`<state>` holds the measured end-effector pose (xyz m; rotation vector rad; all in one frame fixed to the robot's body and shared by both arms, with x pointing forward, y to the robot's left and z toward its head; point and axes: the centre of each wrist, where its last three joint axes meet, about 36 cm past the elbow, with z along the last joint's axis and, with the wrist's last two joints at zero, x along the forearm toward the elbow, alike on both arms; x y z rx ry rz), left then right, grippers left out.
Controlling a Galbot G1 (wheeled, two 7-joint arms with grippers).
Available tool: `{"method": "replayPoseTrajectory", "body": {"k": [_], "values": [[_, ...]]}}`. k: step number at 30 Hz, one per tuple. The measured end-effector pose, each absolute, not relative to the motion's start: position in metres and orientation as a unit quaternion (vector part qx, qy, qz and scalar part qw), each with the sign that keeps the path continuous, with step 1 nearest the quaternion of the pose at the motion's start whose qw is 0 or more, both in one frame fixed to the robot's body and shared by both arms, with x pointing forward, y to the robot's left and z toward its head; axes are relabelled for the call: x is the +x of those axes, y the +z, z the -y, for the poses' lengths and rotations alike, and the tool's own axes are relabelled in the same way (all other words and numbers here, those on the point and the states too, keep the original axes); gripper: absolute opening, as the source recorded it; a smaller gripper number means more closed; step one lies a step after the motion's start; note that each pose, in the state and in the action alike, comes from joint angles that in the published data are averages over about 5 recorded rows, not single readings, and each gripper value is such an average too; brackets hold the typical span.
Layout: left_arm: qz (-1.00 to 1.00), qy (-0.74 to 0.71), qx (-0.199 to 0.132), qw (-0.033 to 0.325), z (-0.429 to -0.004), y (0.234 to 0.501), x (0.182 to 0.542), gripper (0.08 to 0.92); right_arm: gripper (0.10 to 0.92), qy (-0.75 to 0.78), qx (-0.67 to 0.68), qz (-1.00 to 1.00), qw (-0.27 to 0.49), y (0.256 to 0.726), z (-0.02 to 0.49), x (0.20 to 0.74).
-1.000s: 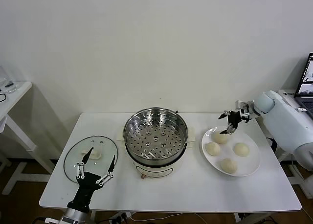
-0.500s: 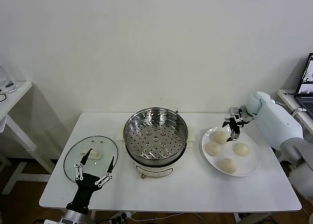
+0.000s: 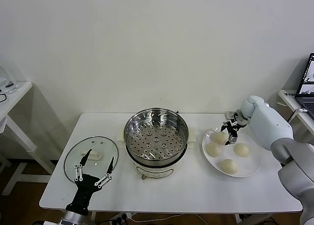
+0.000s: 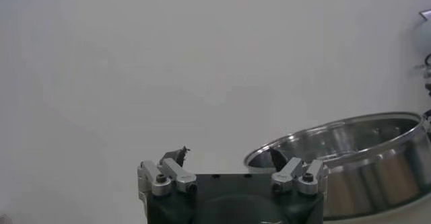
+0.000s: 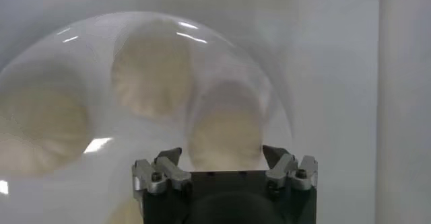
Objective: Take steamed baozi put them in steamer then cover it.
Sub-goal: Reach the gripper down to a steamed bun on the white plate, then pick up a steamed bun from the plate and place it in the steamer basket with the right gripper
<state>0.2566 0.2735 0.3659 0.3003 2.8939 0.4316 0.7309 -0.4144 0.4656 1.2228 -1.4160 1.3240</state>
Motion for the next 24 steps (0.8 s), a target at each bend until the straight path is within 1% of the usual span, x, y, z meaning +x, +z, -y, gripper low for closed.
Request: {"method": "replayPoseTrajectory", "body": {"k": [5,12,15,19,24], "values": [[-0.979,0.146,0.099,0.102,-0.274,0.367,0.256,0.823,0.698,0.529,0.487,0.561,0.41,0.466,0.414,0.731],[-0.979,0.146,0.098,0.103,-0.275,0.368,0.255,0.823,0.679,0.543,0.494,0.557,0.39,0.485,0.414,0.736],[-0.979,0.147,0.098,0.105,-0.275,0.37,0.254,0.823,0.684,0.557,0.503,0.552,0.365,0.506,0.411,0.74],[-0.978,0.148,0.099,0.107,-0.275,0.371,0.255,0.823,0.694,0.586,0.521,0.535,0.314,0.549,0.399,0.748],[-0.978,0.147,0.102,0.11,-0.274,0.371,0.255,0.823,0.695,0.635,0.549,0.492,0.231,0.611,0.357,0.756]]}}
